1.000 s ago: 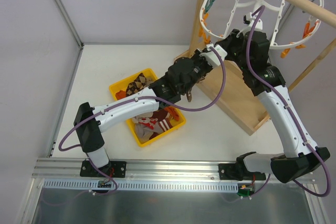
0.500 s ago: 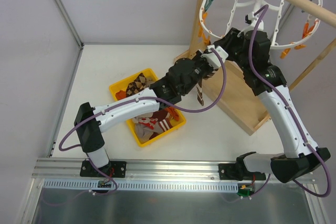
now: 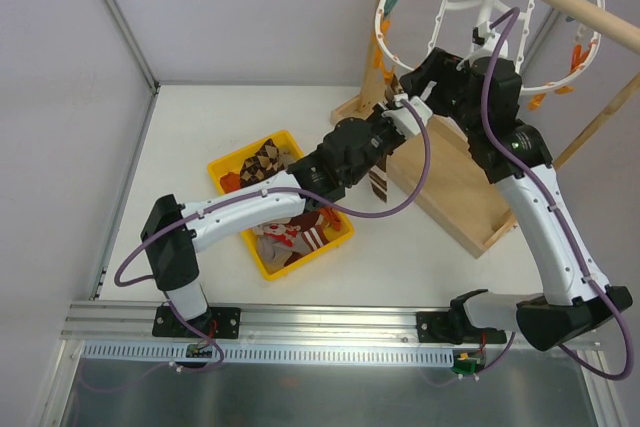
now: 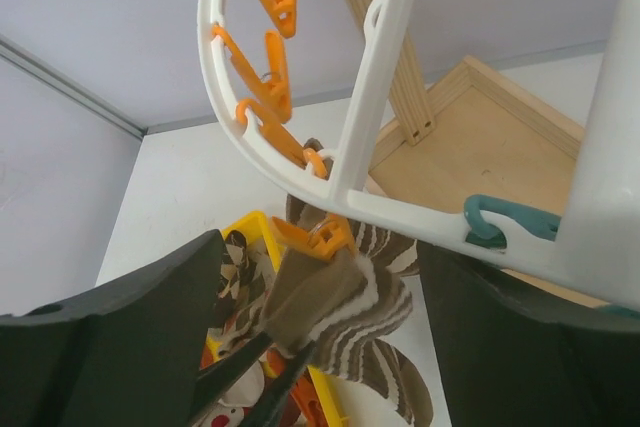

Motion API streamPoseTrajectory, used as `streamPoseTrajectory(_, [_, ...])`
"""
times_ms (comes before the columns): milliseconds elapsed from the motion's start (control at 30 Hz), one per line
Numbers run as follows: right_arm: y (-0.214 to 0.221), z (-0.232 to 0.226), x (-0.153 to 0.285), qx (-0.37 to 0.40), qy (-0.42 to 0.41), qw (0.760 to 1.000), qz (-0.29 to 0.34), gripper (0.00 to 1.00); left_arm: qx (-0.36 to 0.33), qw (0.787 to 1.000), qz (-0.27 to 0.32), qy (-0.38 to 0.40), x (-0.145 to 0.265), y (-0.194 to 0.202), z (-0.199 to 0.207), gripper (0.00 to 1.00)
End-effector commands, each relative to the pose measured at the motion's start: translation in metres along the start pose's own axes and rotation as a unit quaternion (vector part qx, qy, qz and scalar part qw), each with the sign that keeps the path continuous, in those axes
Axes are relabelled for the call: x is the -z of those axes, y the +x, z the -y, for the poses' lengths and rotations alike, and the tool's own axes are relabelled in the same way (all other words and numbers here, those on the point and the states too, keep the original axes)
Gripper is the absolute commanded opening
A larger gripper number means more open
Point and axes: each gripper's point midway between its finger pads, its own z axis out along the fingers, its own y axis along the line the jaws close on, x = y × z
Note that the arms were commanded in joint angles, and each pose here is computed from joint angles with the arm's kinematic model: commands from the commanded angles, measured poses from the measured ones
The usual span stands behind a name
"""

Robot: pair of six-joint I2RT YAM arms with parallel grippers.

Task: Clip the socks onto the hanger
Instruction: Clamp the sock onto the hanger, then reset both arms

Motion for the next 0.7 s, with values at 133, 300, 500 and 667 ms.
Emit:
streamPoseTrajectory(133, [-0.030, -0.011, 0.047, 0.001, -0.028, 0.999, 0.030, 0.91, 0.083, 0.994, 0.005, 0.076, 0.035, -0.021, 0.014, 0.56])
streamPoseTrajectory(300, [-0.026, -0.003, 0.070, 0.024, -0.019, 0.999, 0.017, 0.98, 0.146, 0.985, -0.021, 0.085, 0.066, -0.017, -0.001, 0.73])
streamPoseTrajectory(500, [-0.020, 0.014, 0.107, 0.056, 0.001, 0.998, 0.010, 0.99, 0.285, 0.953, -0.068, 0.074, 0.086, 0.017, -0.049, 0.79])
streamPoseTrajectory(667, [-0.007, 0.027, 0.142, 0.094, -0.009, 0.995, 0.020, 1.00, 0.339, 0.931, -0.110, 0.080, 0.102, 0.046, -0.064, 0.87])
